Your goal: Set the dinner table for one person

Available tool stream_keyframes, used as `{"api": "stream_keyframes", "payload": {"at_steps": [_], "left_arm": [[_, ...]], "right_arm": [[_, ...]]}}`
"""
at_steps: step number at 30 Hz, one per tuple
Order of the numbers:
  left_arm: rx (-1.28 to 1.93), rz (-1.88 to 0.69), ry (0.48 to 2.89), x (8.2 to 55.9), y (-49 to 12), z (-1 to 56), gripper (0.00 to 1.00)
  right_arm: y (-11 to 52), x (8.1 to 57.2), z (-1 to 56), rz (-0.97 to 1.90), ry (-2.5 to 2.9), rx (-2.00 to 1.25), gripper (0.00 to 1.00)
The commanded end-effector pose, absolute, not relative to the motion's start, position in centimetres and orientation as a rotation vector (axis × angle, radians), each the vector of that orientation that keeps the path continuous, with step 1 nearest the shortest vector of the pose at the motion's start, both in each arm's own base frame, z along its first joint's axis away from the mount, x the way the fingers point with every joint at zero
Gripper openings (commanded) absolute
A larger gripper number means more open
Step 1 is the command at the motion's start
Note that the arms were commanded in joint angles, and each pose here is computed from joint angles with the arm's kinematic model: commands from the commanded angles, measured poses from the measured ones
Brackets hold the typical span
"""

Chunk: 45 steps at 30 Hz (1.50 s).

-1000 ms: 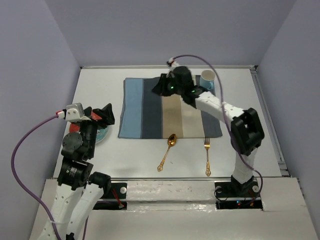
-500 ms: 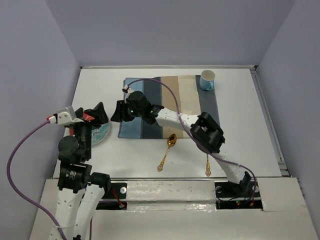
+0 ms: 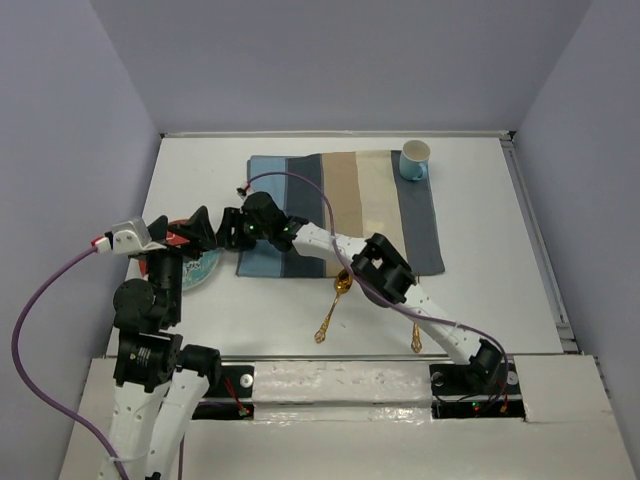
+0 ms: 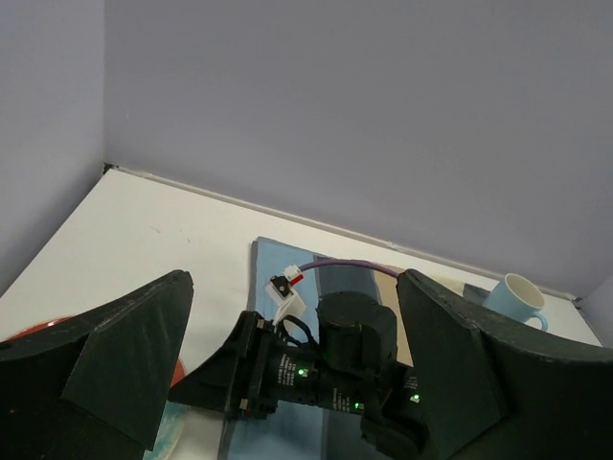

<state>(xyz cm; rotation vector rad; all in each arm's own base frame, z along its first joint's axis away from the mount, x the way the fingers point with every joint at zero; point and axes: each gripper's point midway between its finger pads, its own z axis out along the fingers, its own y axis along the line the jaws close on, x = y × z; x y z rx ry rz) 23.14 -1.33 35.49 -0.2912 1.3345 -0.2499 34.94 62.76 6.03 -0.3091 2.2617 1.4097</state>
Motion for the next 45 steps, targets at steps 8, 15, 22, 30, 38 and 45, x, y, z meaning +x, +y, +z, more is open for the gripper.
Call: {"api": "stream_keyframes", "payload": {"at_steps": [8, 15, 22, 30, 38, 45], "left_arm": [[-0.279, -0.282, 1.255, 22.2, -1.5, 37.3, 0.99], [-0.279, -0.283, 1.252, 22.1, -1.5, 37.4, 0.99], [-0.29, -0.264, 1.249, 21.9, -1.1, 37.4, 0.99], [-0.36, -0.164, 1.239, 21.6, 1.0, 37.6, 0.99], [-0.359, -0.172, 1.247, 21.7, 0.8, 37.3, 0.99], [-0.253, -0.281, 1.3, 22.6, -2.1, 36.5, 0.99]], "right_arm": [[65.2, 31.6, 5.3, 1.625, 2.318, -0.274, 0.37], [65.9, 30.9, 6.0, 1.71, 2.288, -0.253, 0.0], [65.4, 31.0, 15.6, 1.725, 2.05, -0.391, 0.0], [58.0, 32.5, 31.4, 1.725, 1.731, -0.371, 0.0], [44.9, 35.6, 33.0, 1.676, 1.65, -0.091, 0.0], [32.3, 37.8, 28.9, 1.464, 1.671, 0.147, 0.0]]}}
